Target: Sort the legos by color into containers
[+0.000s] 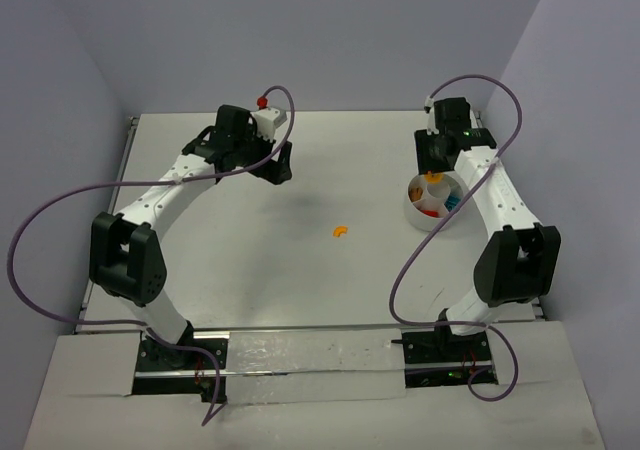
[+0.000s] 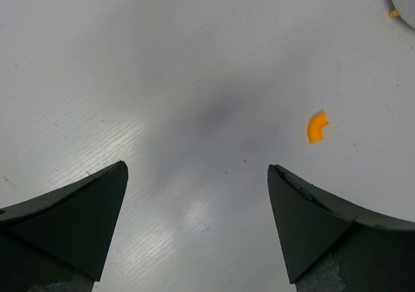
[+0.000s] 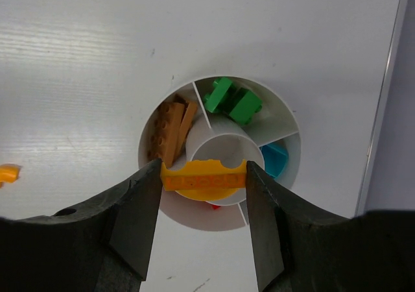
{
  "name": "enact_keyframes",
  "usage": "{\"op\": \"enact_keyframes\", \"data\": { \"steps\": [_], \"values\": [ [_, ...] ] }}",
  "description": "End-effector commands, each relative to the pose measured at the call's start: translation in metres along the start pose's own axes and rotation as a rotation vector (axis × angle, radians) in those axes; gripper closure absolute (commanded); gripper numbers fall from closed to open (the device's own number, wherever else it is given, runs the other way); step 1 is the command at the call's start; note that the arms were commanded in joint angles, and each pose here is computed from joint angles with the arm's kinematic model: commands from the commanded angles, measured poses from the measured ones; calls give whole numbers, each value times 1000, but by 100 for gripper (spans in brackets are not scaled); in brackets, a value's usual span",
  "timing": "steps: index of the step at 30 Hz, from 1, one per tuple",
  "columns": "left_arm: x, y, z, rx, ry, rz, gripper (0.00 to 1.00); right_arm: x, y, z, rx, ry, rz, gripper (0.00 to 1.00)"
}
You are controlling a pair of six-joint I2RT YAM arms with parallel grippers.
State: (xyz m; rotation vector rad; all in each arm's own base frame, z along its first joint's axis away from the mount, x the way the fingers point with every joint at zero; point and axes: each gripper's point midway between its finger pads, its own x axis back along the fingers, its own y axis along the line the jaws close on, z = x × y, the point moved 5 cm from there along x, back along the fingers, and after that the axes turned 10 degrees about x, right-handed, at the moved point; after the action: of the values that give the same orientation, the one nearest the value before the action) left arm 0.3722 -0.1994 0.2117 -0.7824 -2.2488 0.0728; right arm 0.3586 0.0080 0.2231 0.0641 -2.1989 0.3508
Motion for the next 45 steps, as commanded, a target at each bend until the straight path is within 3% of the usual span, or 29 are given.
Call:
{"op": "enact_keyframes", "data": {
  "steps": [1,21,26,30,34,37,45],
  "values": [
    [4,-3,-21,-9,-56,4,1,-9,-12,2,-16,0,75,46],
    [-4,0,-23,-6,-43,0,1,-27,-16,21,-7,73,87,29],
    [-1,-1,-23,-11,-44,3,1,-14,-10,11,-8,27,25,25],
    [3,-4,-22,-12,-51,21,1,19,23,-7,61,-103,-223,23],
    [13,-8,-25,13,-81,65,1,35,54,-11,158,-132,-354,22],
    [21,-5,-32,88,-108,81,1,36,98,-7,278,-92,-431,23],
    [34,18,-33,145,-125,23,1,9,179,21,376,86,-477,26]
  ]
}}
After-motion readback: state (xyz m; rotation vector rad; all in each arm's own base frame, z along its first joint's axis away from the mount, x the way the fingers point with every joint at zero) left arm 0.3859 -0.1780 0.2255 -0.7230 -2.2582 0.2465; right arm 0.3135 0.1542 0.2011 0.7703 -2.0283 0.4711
